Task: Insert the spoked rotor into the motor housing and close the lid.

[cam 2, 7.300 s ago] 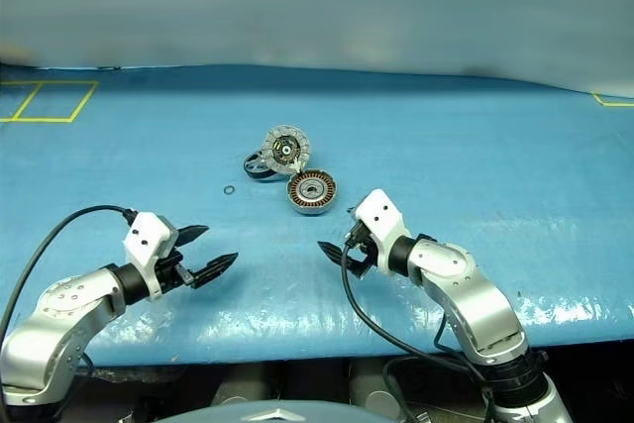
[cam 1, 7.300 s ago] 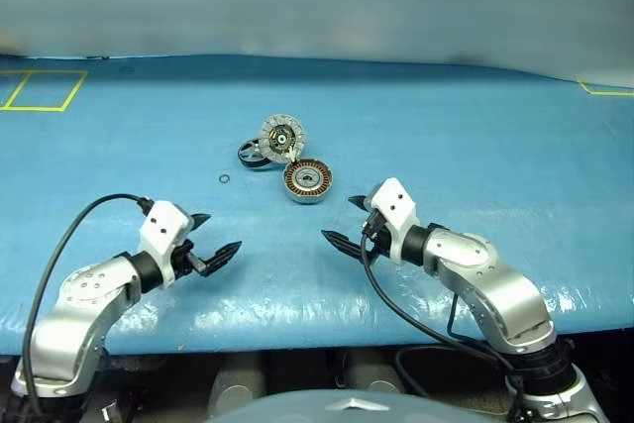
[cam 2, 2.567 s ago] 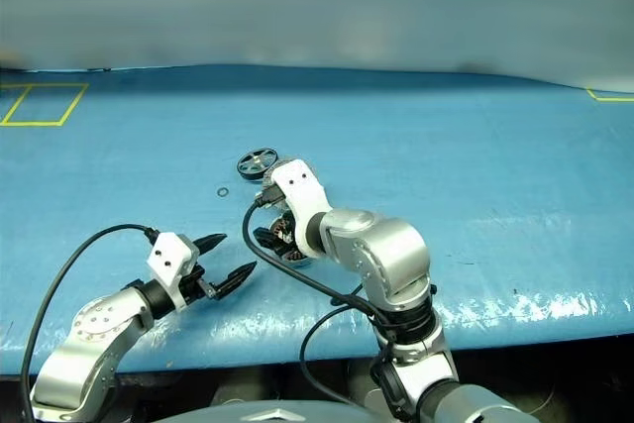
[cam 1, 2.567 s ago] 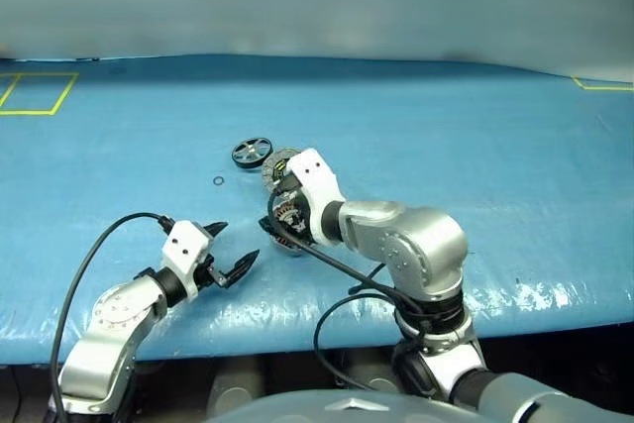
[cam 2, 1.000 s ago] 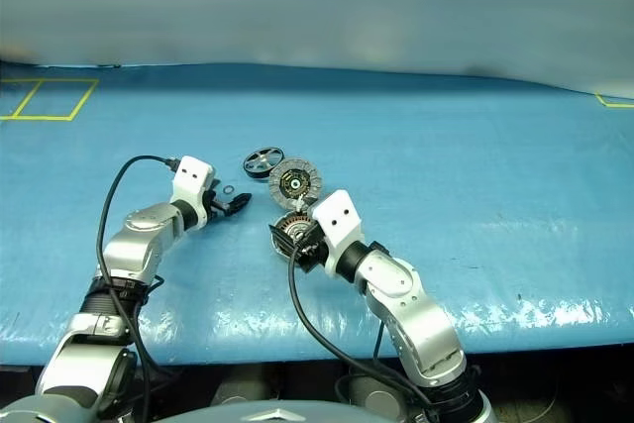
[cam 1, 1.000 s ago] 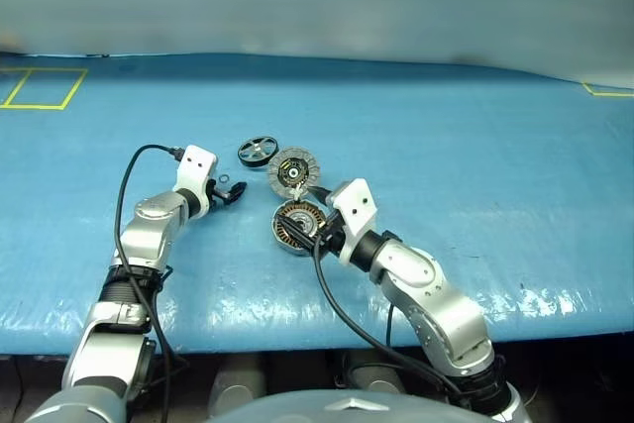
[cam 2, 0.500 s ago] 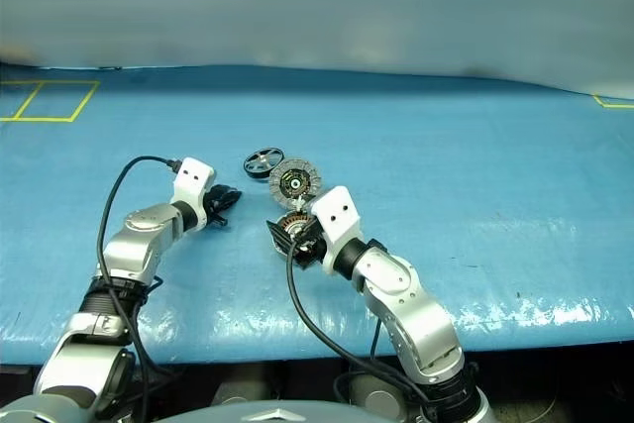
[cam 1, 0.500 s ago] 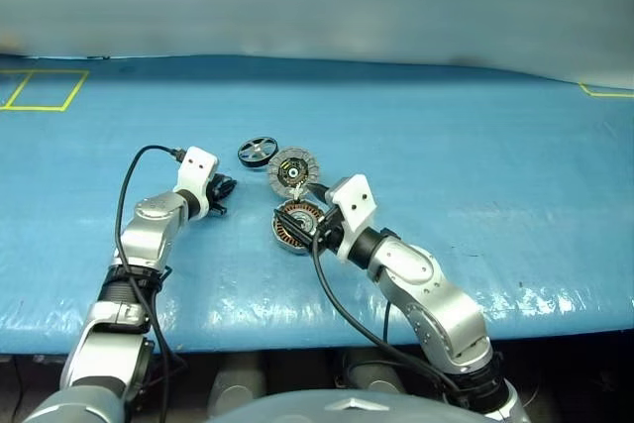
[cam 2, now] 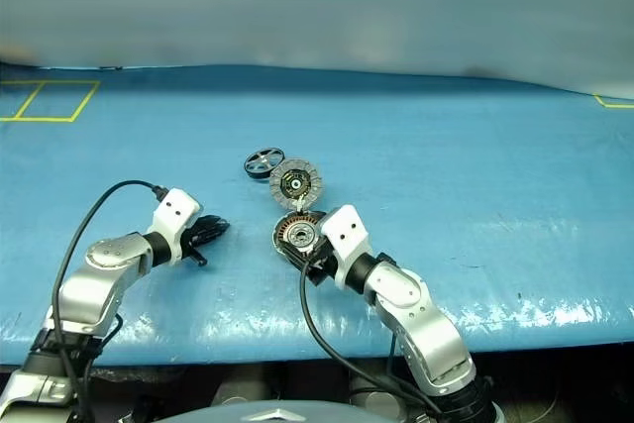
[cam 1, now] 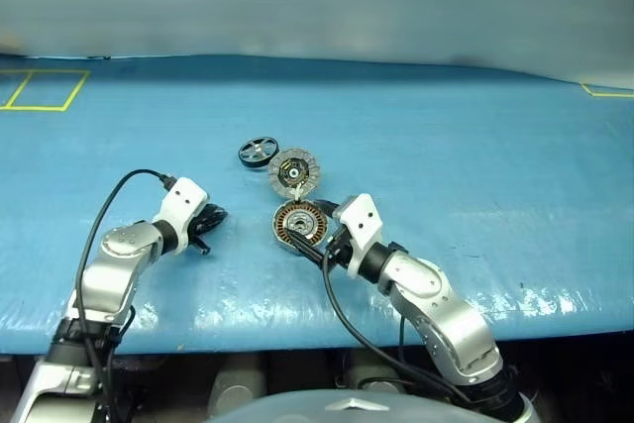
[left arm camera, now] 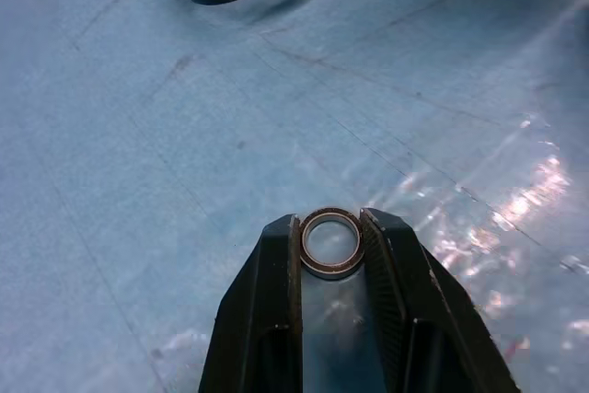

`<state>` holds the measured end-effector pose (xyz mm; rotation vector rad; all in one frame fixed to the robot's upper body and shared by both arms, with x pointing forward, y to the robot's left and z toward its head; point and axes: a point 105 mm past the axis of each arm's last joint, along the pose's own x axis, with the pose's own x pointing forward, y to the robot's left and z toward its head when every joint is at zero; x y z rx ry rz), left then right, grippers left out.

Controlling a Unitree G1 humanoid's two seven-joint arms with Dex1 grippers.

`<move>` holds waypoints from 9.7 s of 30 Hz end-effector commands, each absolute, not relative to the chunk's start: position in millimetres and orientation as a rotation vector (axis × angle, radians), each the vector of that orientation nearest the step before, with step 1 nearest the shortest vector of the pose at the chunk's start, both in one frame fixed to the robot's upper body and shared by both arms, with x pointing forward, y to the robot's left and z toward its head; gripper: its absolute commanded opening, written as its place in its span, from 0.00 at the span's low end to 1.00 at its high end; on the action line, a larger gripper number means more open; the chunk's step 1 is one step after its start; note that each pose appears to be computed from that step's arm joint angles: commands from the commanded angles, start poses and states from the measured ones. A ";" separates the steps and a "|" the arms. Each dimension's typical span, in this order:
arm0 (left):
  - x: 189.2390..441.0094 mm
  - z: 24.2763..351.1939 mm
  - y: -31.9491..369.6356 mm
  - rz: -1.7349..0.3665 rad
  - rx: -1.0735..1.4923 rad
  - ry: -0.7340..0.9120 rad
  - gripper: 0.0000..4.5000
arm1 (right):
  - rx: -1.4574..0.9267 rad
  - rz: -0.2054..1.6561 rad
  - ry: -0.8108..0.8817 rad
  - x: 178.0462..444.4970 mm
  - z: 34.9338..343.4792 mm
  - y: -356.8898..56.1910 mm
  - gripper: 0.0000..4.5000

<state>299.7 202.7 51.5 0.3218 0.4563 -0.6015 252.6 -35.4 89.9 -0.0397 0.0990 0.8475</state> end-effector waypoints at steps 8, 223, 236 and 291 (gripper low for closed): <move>299.5 109.4 149.5 -0.799 0.324 0.263 0.14 | -0.040 0.789 0.048 246.5 66.2 -68.0 0.88; 434.7 109.0 174.1 -0.693 0.399 0.289 0.94 | -0.069 0.694 0.086 245.6 76.8 -56.5 0.00; 435.0 106.6 174.3 -0.709 0.527 0.307 0.94 | -0.070 0.690 0.087 247.0 76.1 -55.2 0.00; 434.2 91.1 158.5 -0.771 0.707 0.413 0.01 | -0.059 0.667 0.094 250.0 74.6 -53.4 0.00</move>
